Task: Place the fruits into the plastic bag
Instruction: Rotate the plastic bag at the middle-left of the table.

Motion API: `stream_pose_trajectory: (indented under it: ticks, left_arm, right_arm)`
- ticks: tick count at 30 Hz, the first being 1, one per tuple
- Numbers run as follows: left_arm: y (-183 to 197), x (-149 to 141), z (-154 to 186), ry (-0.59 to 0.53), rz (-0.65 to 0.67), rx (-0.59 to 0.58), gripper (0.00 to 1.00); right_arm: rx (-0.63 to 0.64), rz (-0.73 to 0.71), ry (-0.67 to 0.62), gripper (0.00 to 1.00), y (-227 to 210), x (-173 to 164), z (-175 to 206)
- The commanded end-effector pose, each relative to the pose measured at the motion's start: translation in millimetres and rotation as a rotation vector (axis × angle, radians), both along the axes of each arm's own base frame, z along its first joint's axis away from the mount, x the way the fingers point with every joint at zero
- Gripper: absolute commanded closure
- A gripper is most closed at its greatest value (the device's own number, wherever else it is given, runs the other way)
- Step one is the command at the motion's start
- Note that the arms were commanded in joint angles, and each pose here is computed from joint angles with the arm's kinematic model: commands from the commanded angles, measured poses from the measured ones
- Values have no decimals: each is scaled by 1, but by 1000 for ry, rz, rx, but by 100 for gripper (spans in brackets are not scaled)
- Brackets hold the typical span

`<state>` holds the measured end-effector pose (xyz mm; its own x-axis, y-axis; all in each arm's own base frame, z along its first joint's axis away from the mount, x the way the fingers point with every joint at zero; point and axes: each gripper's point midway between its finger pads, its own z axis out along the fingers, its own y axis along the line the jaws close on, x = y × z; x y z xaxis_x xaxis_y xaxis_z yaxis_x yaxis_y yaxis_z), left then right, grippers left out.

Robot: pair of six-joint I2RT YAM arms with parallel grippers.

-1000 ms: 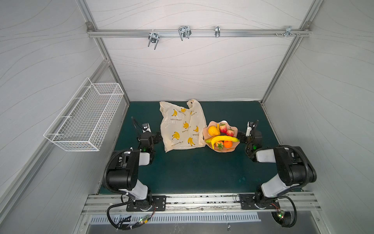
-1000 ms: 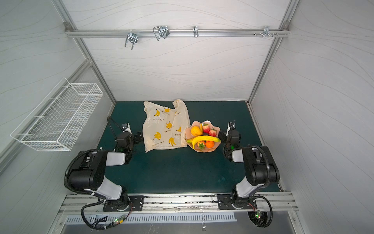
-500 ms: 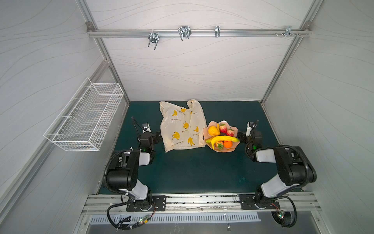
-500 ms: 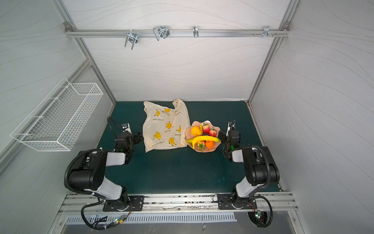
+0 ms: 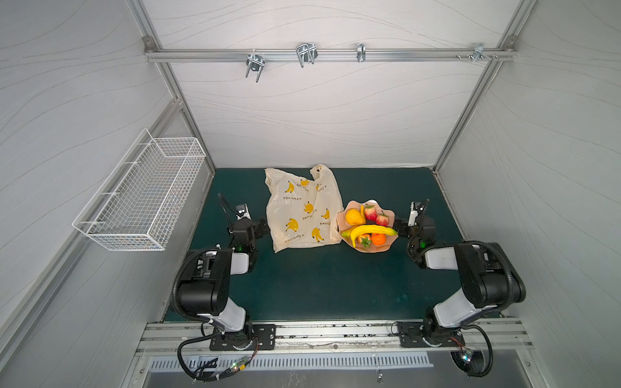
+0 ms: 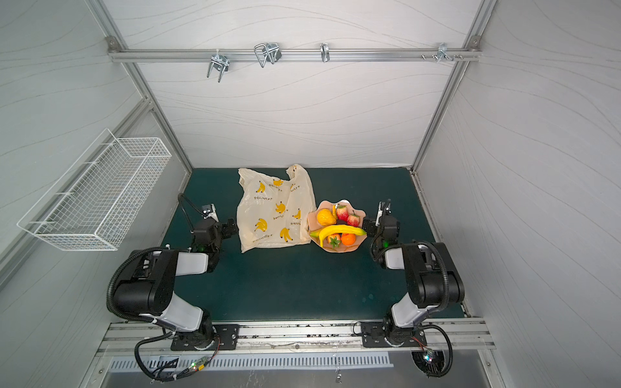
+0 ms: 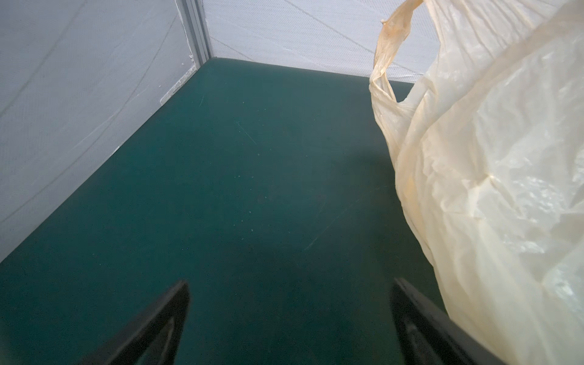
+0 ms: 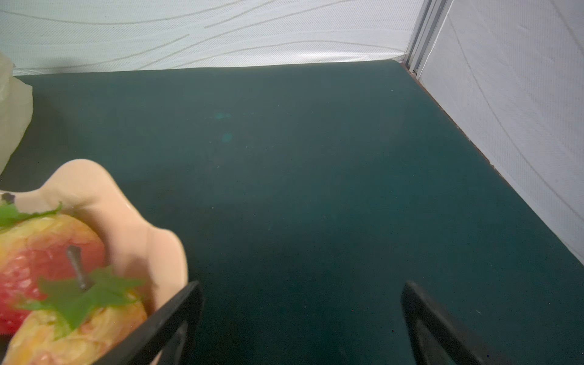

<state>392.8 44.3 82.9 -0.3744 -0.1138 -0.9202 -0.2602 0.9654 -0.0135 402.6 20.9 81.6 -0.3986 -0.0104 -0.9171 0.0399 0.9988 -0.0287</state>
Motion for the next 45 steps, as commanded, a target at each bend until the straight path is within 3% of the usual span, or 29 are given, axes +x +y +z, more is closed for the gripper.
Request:
stream_pose_trajectory:
  ticks: [1, 3, 7, 11, 16, 18, 20, 24, 27, 34, 37, 45]
  left_arm:
    - [-1, 5, 15, -58, -1, 2, 0]
    - [-4, 6, 21, -38, -21, 2, 0]
    - [0, -1, 56, -31, 11, -11, 0]
    - [-6, -17, 94, -26, 46, -166, 0]
    - [-14, -59, 135, 84, 193, -494, 0]
    - [-36, -75, 142, 173, 172, -613, 0]
    - [-62, -93, 135, 289, 166, -743, 0]
    - [-114, -133, 96, 562, 209, -1121, 3]
    - [-143, -158, 83, 664, 215, -1260, 4]
    - [-170, -179, 53, 736, 308, -1369, 3]
    - [-173, -168, 51, 674, 359, -1376, 3]
    - [-192, -128, 34, 595, 480, -1371, 3]
  right_arm:
    - [7, 20, -4, 1, 4, -2, 2]
    - [-5, 27, -27, 1, 5, 1, 13]
    - [-25, 4, 51, 1, 8, -5, 38]
    - [58, -10, 35, 1, 13, -14, 72]
    - [238, -41, 130, 1, 23, -24, 106]
    - [292, -1, 157, 1, 34, -29, 124]
    - [321, 44, 187, 1, 44, -37, 140]
    - [430, 180, 257, 1, 74, -60, 176]
    - [429, 288, 303, 1, 102, -89, 196]
    - [390, 514, 445, 1, 159, -152, 210]
    - [383, 613, 468, 1, 176, -168, 213]
    - [406, 691, 495, 1, 184, -182, 216]
